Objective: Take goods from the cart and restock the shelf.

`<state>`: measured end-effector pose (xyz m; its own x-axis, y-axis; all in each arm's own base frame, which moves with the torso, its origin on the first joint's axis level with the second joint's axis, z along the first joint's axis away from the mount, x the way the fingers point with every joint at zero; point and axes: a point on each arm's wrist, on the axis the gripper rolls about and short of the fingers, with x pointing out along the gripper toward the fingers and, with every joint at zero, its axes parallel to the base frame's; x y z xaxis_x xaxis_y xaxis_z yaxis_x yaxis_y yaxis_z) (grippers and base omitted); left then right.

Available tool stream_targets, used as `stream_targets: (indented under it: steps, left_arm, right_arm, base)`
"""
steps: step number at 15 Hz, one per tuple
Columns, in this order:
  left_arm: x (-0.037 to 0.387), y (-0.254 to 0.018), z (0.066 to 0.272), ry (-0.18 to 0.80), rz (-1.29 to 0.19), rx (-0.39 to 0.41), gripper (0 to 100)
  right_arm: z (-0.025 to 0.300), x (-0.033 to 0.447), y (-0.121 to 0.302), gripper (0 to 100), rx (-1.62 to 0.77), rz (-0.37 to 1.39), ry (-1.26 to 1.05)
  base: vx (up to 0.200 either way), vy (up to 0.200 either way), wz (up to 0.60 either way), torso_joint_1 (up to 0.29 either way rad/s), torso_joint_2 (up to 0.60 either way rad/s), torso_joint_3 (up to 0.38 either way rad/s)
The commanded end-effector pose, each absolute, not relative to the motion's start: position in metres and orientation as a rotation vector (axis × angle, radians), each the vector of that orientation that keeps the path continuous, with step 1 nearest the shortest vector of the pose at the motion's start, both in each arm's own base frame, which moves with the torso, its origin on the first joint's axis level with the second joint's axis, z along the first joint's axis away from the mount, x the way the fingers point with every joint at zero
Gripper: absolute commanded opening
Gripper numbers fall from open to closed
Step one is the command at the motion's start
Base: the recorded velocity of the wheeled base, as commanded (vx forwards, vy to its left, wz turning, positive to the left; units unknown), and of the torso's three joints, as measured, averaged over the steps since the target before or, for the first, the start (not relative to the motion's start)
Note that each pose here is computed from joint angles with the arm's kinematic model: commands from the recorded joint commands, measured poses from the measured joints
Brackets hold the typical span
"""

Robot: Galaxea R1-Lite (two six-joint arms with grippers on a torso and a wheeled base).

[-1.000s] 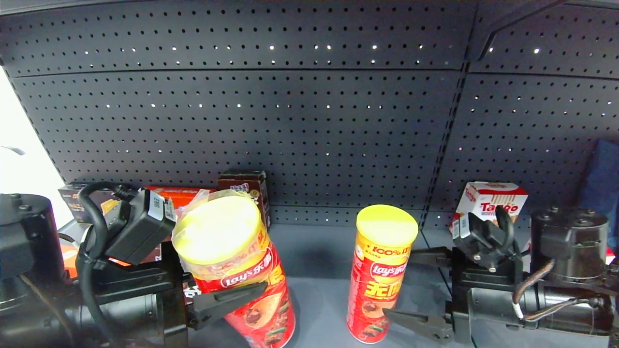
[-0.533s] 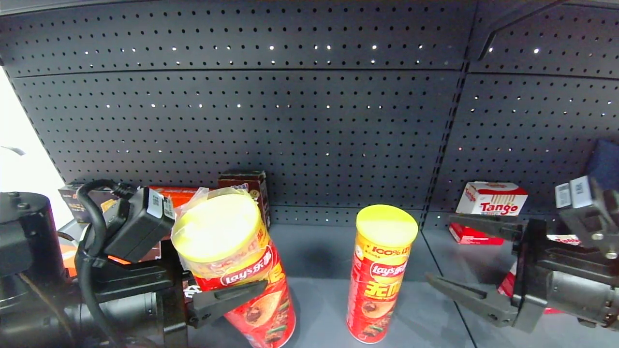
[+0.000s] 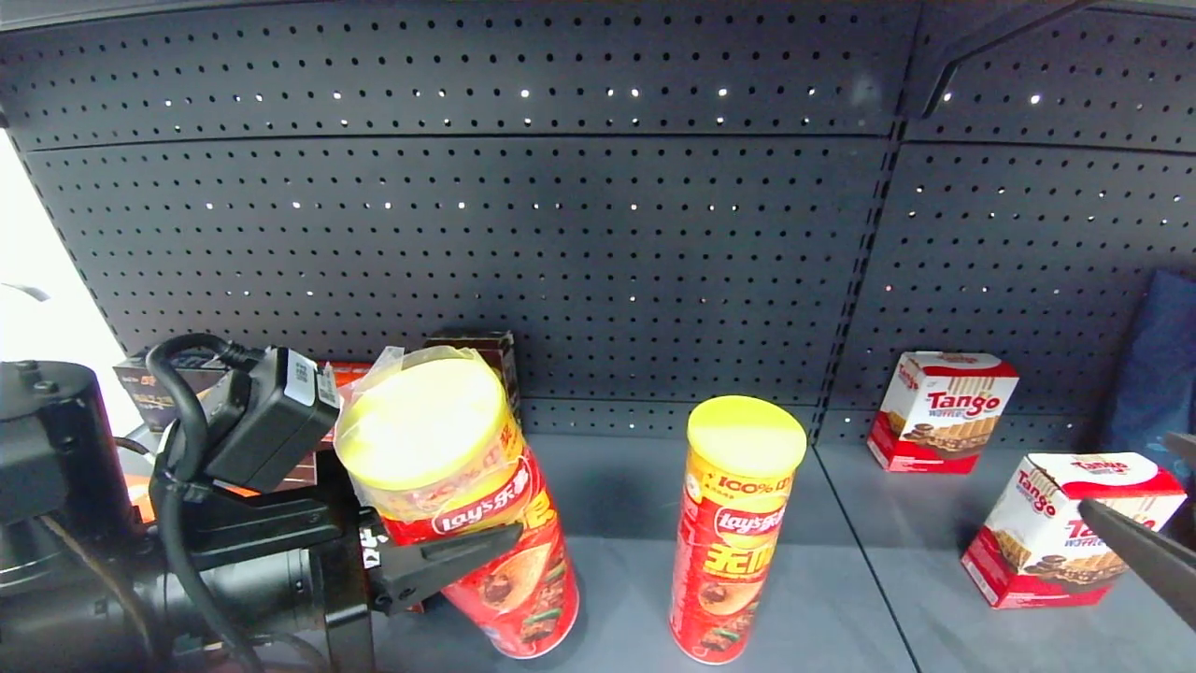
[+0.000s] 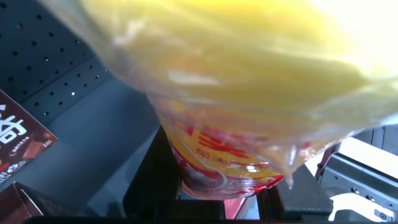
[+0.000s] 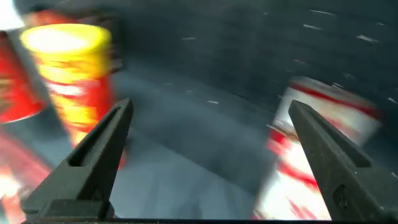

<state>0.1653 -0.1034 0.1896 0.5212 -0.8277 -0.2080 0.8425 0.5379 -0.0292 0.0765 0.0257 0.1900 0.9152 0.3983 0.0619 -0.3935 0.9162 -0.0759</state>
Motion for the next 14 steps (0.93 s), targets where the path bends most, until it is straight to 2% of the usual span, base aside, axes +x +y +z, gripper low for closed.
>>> stream_targets:
  steps: [1, 2, 6, 12, 14]
  left_arm:
    - [0.167, -0.104, 0.191, 0.203, -1.002, 0.078, 0]
    - [0.166, -0.104, 0.19, 0.203, -1.004, 0.078, 0]
    - [0.163, -0.102, 0.189, 0.207, -1.002, 0.078, 0]
    - [0.16, -0.1, 0.192, 0.188, -0.999, 0.078, 0]
    - [0.161, -0.1, 0.193, 0.184, -0.999, 0.078, 0]
  right_arm:
    - [0.16, 0.031, 0.007, 100, -0.044, 0.25, -0.118]
    - [0.151, 0.015, 0.003, 100, -0.046, 0.19, -0.081]
    - [0.119, -0.022, 0.0, 100, -0.044, 0.132, -0.011]
    - [0.079, -0.017, 0.001, 100, -0.041, 0.076, 0.055]
    - [0.075, -0.022, 0.001, 100, -0.004, 0.052, 0.015]
  base:
    - [0.0, 0.0, 0.0, 0.0, 0.0, 0.0]
    - [0.0, 0.0, 0.0, 0.0, 0.0, 0.0]
    - [0.0, 0.0, 0.0, 0.0, 0.0, 0.0]
    - [0.0, 0.0, 0.0, 0.0, 0.0, 0.0]
    - [0.0, 0.0, 0.0, 0.0, 0.0, 0.0]
